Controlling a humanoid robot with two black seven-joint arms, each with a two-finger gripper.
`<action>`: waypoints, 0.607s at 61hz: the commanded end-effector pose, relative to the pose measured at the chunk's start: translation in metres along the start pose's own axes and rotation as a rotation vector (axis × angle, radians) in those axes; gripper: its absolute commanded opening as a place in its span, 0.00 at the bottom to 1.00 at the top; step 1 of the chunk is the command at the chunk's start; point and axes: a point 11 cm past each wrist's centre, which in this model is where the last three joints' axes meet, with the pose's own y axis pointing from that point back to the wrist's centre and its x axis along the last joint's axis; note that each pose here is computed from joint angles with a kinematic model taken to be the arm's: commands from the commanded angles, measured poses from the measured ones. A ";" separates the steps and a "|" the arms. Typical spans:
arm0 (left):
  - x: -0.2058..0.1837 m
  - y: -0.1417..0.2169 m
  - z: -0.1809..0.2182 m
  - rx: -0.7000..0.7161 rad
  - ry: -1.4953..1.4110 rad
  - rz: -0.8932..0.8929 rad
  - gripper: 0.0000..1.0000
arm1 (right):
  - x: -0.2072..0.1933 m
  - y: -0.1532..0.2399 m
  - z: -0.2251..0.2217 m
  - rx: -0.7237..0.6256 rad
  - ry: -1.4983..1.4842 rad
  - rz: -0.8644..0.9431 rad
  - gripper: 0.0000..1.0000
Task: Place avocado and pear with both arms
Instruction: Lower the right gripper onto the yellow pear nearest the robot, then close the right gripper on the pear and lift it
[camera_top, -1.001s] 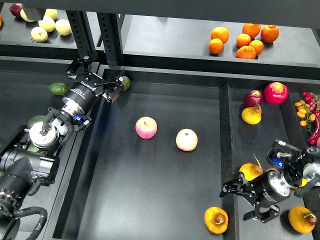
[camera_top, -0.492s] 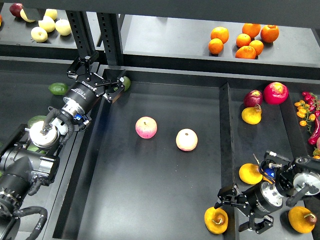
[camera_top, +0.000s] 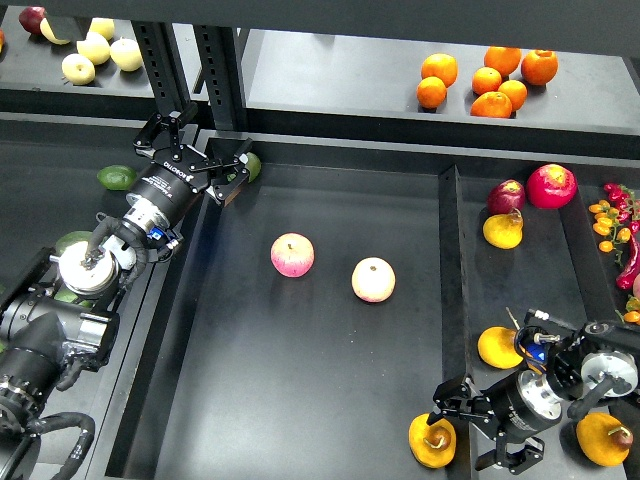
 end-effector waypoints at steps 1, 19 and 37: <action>0.000 0.000 0.000 0.000 0.000 0.000 0.99 | -0.001 -0.002 -0.002 -0.001 0.005 -0.002 0.94; 0.000 0.000 0.000 0.000 0.000 0.000 0.99 | 0.000 -0.004 -0.009 0.013 0.008 0.001 0.85; 0.000 0.000 0.000 -0.001 0.001 0.000 0.99 | -0.004 -0.011 -0.006 0.013 -0.001 -0.013 0.79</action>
